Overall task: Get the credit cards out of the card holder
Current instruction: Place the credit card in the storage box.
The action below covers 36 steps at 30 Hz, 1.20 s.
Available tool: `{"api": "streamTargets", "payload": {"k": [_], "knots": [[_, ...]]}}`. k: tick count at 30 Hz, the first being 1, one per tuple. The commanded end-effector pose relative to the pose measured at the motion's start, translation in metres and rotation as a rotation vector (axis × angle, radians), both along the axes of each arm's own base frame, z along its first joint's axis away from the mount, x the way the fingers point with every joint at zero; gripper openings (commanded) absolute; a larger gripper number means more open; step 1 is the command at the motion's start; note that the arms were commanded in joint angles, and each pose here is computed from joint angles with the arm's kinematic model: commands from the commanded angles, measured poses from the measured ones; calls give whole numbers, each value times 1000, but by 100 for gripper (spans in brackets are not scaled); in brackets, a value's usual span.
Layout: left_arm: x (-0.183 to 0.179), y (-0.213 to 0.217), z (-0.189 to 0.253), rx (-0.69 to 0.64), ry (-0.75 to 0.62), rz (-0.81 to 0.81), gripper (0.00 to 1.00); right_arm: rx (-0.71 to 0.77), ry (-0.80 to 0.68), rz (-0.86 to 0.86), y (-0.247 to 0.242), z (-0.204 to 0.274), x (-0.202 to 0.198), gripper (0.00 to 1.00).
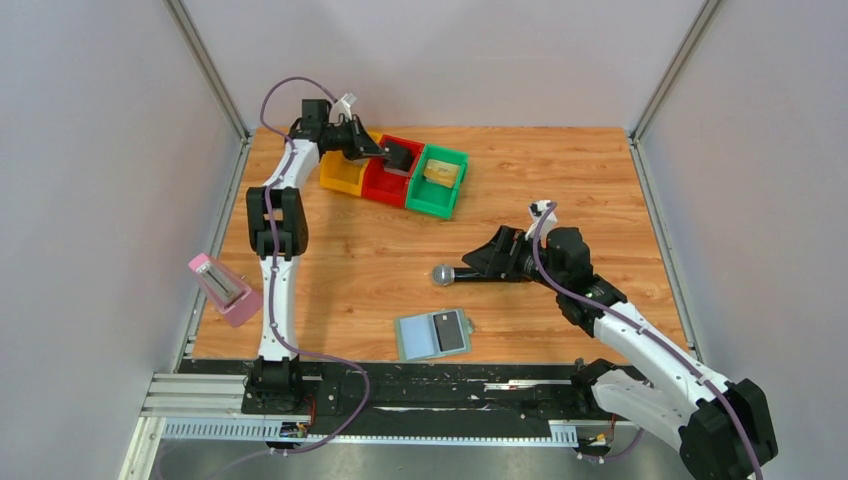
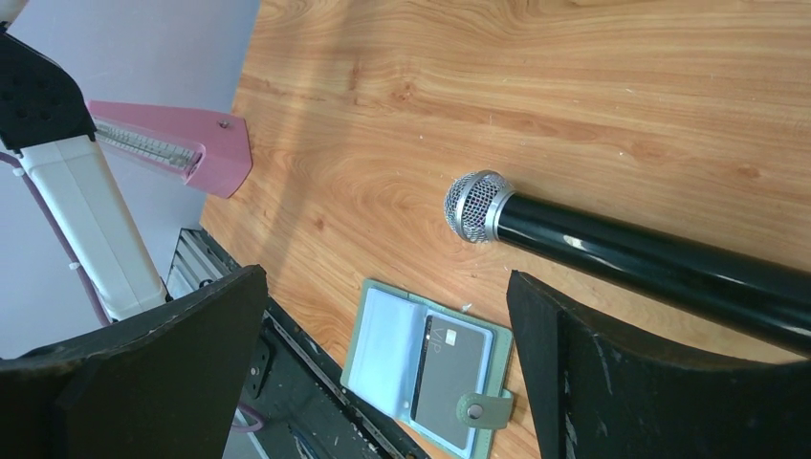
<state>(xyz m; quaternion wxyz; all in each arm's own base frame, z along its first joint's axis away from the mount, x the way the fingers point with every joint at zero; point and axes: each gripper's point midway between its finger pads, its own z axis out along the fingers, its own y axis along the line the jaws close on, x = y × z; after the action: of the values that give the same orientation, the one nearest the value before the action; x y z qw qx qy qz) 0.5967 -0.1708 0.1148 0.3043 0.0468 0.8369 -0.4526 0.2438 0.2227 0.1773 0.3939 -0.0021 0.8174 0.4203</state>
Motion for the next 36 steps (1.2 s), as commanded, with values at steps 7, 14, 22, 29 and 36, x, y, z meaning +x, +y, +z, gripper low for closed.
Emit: {"api": "streamTargets", "payload": {"k": [7, 14, 22, 29, 36], "knots": [[14, -14, 16, -15, -96, -14, 6, 32, -131, 10, 6, 39, 12, 100], [18, -14, 7, -3, -90, 4, 11, 37, -156, 6, 5, 50, 12, 100], [22, -17, 7, 2, -106, 13, 15, 40, -168, 0, 5, 56, 14, 100], [24, -17, 12, 11, -125, 22, 23, 47, -176, -2, 5, 61, 14, 100], [27, -18, 18, 11, -146, 31, 29, 50, -188, -11, 3, 65, 15, 100]]}}
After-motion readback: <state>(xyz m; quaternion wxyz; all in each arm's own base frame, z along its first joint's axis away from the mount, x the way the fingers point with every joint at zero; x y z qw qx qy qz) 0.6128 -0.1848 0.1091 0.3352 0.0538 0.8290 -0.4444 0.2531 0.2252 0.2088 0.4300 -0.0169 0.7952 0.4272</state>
